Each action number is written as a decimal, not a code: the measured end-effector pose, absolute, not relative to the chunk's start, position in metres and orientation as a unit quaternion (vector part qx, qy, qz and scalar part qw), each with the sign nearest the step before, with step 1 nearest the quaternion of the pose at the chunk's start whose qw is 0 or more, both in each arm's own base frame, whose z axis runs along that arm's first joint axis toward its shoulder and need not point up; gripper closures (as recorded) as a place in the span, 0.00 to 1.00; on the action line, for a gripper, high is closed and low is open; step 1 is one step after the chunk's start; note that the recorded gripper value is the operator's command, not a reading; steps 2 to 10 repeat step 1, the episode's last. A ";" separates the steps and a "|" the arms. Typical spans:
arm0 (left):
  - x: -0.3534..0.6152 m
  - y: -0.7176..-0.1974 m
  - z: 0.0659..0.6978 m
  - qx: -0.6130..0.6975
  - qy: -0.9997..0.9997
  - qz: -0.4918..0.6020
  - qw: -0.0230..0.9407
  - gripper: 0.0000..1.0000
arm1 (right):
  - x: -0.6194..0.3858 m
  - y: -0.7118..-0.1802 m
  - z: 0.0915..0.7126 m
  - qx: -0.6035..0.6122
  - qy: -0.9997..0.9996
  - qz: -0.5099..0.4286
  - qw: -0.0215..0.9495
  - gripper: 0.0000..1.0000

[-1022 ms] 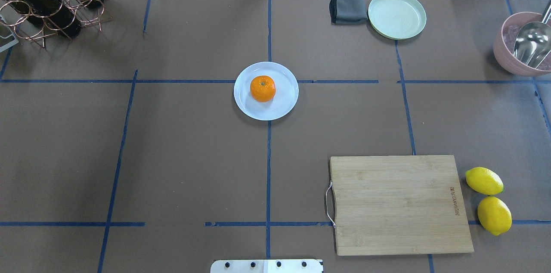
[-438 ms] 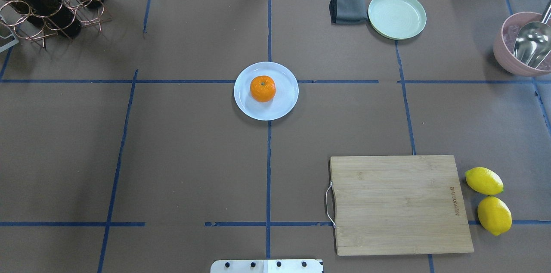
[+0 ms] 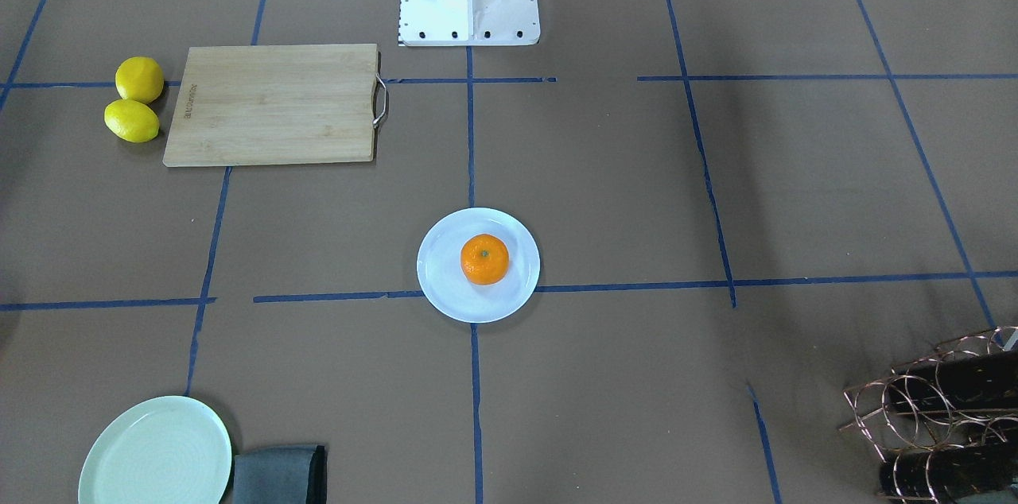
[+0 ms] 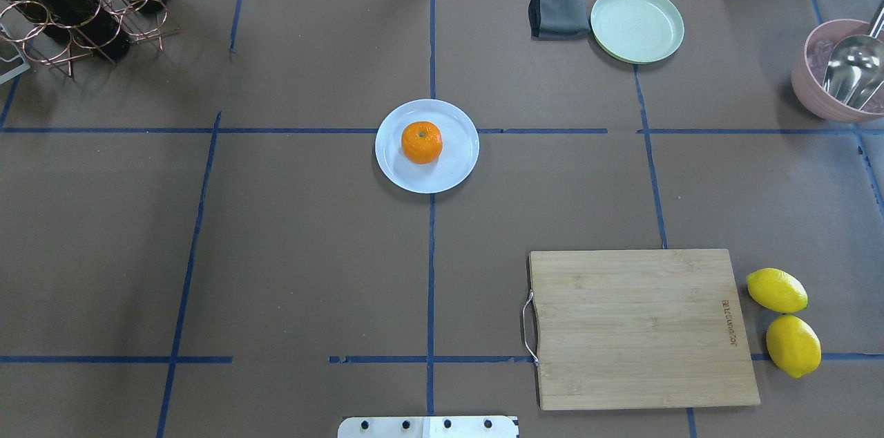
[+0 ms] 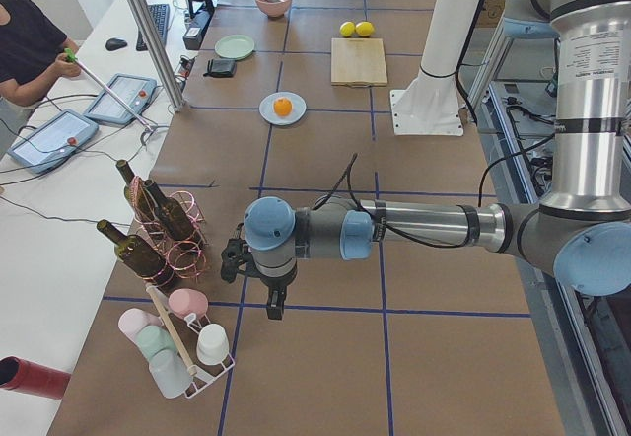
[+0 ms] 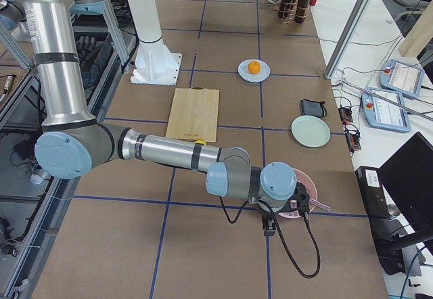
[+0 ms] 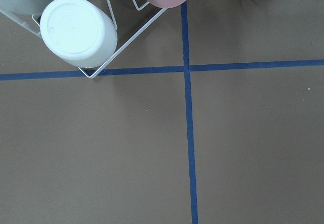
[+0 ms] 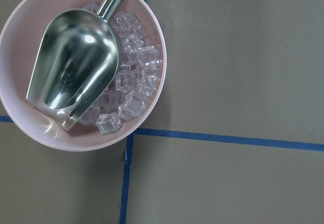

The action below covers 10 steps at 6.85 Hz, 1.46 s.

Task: Pick orange to plate

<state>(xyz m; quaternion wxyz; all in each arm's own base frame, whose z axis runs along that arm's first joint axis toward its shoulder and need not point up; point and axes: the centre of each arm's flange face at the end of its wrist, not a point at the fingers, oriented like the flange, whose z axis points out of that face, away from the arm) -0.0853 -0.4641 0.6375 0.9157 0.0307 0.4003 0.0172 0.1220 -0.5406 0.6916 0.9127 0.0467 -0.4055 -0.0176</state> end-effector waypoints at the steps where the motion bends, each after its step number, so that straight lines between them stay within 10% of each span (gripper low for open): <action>1: -0.085 -0.465 0.637 0.031 0.400 0.018 0.916 0.00 | 0.122 -0.541 0.691 0.047 -0.406 -0.018 0.913 0.00; 10: -0.085 -0.465 0.637 0.031 0.400 0.018 0.916 0.00 | 0.122 -0.541 0.691 0.047 -0.406 -0.018 0.913 0.00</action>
